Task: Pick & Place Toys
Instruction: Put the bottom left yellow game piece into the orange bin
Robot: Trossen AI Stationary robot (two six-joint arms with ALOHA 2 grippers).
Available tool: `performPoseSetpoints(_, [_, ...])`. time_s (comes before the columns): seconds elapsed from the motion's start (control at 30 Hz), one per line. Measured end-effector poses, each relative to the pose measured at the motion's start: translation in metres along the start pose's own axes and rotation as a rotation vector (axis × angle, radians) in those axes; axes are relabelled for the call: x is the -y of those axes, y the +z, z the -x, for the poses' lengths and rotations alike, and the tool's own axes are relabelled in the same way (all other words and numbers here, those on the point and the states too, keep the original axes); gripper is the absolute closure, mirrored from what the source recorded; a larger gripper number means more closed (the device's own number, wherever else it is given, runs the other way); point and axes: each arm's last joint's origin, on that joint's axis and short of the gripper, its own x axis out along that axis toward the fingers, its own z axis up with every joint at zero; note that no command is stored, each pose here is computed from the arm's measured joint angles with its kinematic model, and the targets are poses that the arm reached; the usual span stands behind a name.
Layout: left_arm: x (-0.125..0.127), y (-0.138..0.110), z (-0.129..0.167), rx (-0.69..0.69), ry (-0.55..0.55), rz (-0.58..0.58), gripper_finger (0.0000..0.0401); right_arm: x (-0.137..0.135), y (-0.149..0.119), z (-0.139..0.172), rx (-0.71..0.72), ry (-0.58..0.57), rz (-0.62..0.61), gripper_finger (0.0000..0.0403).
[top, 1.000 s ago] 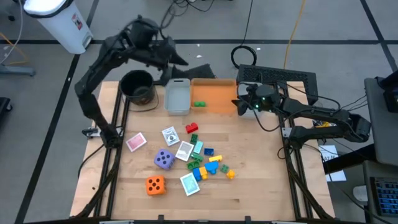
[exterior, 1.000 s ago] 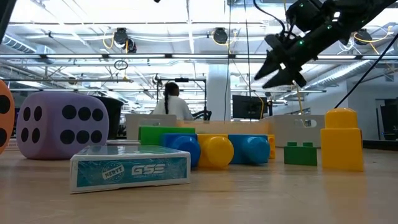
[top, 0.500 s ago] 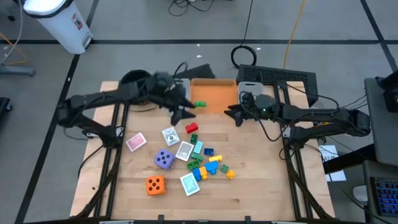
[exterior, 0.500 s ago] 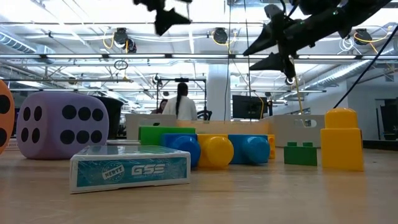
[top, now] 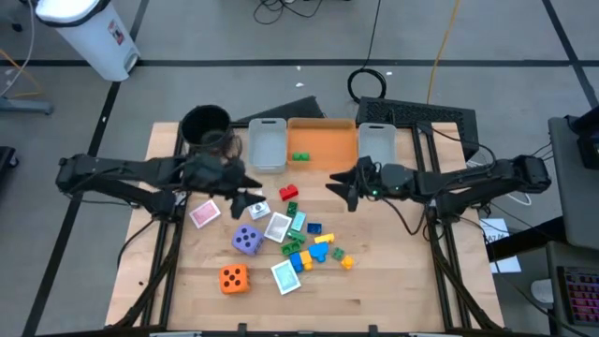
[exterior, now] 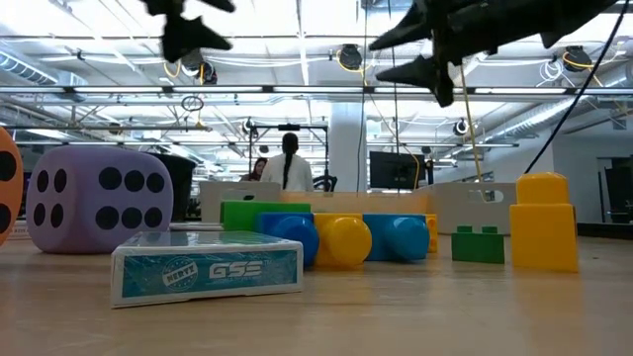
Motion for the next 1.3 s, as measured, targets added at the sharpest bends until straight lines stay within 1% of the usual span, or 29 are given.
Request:
performPoseSetpoints(0.13, [0.001,-0.028,0.004,0.013,0.045,0.131,0.0146,-0.005,-0.008,-0.006,-0.011,0.029,0.023,0.0197])
performPoseSetpoints(0.23, [0.004,-0.043,-0.001,0.038,0.039,0.237,0.0146,-0.006,-0.016,-0.008,-0.070,0.048,0.053,0.0197])
performPoseSetpoints(0.37, [0.015,-0.054,-0.012,0.085,-0.039,0.348,0.0146,-0.011,-0.029,-0.005,-0.194,0.099,0.106,0.0197])
performPoseSetpoints(0.47, [0.025,-0.058,-0.026,0.108,-0.112,0.417,0.0146,-0.019,-0.040,0.003,-0.298,0.159,0.165,0.0197])
performPoseSetpoints(0.53, [0.033,-0.060,-0.033,0.118,-0.153,0.449,0.0146,-0.028,-0.048,0.011,-0.371,0.204,0.209,0.0197])
performPoseSetpoints(0.6, [0.039,-0.062,-0.040,0.130,-0.190,0.469,0.0146,-0.037,-0.060,0.021,-0.468,0.220,0.251,0.0197])
performPoseSetpoints(0.67, [0.043,-0.066,-0.049,0.137,-0.199,0.483,0.0146,-0.049,-0.070,0.031,-0.546,0.235,0.291,0.0197])
performPoseSetpoints(0.73, [0.046,-0.070,-0.058,0.142,-0.190,0.484,0.0146,-0.061,-0.080,0.043,-0.599,0.224,0.318,0.0197])
performPoseSetpoints(0.8, [0.047,-0.073,-0.065,0.151,-0.178,0.487,0.0146,-0.071,-0.089,0.055,-0.621,0.197,0.342,0.0197])
performPoseSetpoints(0.97, [0.044,-0.081,-0.080,0.128,-0.122,0.493,0.0146,-0.086,-0.105,0.075,-0.558,0.119,0.346,0.0197])
performPoseSetpoints(1.07, [0.043,-0.084,-0.085,0.121,-0.102,0.499,0.0146,-0.085,-0.119,0.074,-0.593,0.064,0.332,0.0197])
performPoseSetpoints(1.2, [0.043,-0.085,-0.086,0.134,-0.087,0.504,0.0146,-0.080,-0.143,0.063,-0.652,-0.015,0.339,0.0197])
performPoseSetpoints(1.3, [0.042,-0.084,-0.086,0.143,-0.080,0.509,0.0146,-0.077,-0.158,0.057,-0.684,-0.062,0.310,0.0197])
